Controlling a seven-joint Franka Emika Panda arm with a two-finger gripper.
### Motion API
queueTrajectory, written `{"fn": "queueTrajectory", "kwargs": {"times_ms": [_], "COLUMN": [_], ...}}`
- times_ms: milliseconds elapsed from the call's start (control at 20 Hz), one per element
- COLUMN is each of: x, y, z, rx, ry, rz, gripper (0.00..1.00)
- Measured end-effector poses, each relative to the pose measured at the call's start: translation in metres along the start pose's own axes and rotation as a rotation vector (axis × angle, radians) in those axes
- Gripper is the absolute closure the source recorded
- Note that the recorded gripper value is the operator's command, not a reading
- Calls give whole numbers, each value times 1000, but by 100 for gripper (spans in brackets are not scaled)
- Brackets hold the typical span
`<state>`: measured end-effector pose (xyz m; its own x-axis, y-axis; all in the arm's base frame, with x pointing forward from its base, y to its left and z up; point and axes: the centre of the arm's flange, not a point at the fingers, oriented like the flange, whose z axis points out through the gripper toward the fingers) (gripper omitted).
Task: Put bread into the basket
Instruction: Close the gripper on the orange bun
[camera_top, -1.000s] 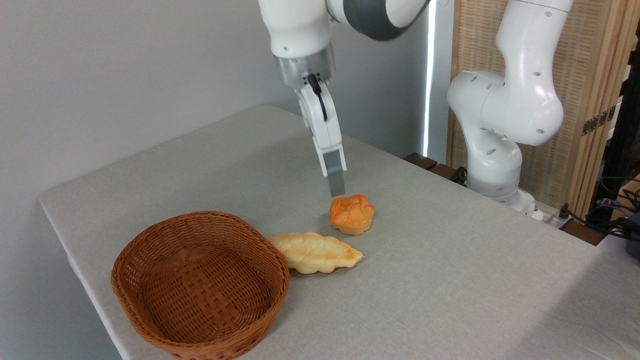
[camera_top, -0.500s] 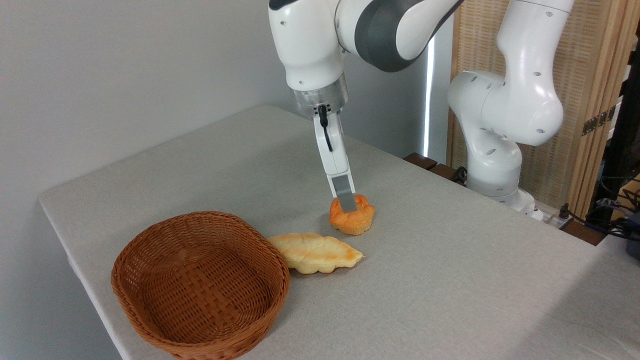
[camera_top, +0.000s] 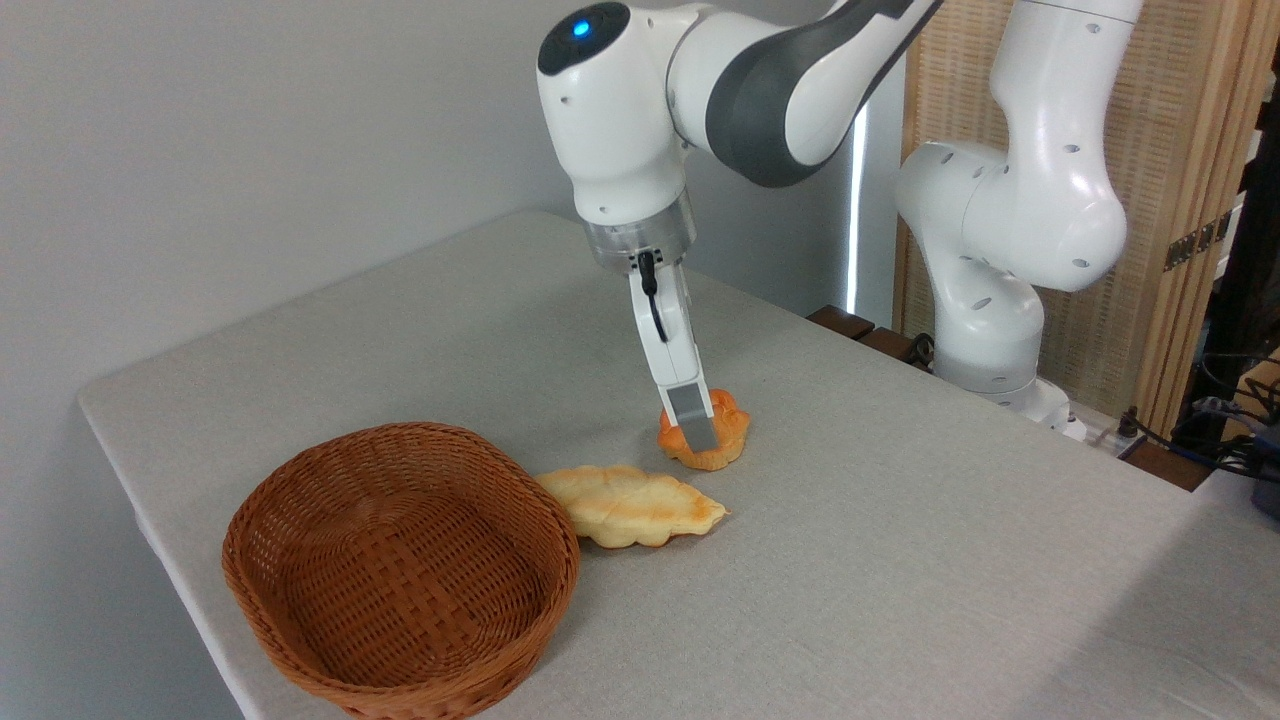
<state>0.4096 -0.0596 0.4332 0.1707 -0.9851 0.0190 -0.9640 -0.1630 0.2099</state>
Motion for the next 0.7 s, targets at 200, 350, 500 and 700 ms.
{"fn": "queueTrajectory", "kwargs": {"times_ms": [200,350,500,700], "x": [-3,-4,-4,-4], "y": [-1,1,1,1], "z": [8,15,16,17], "rx": [-5,-16,-18,-21], "ry": [-36,-48,-50,-51], "rz": [9,12,12,13], "gripper": [0,0,5,6]}}
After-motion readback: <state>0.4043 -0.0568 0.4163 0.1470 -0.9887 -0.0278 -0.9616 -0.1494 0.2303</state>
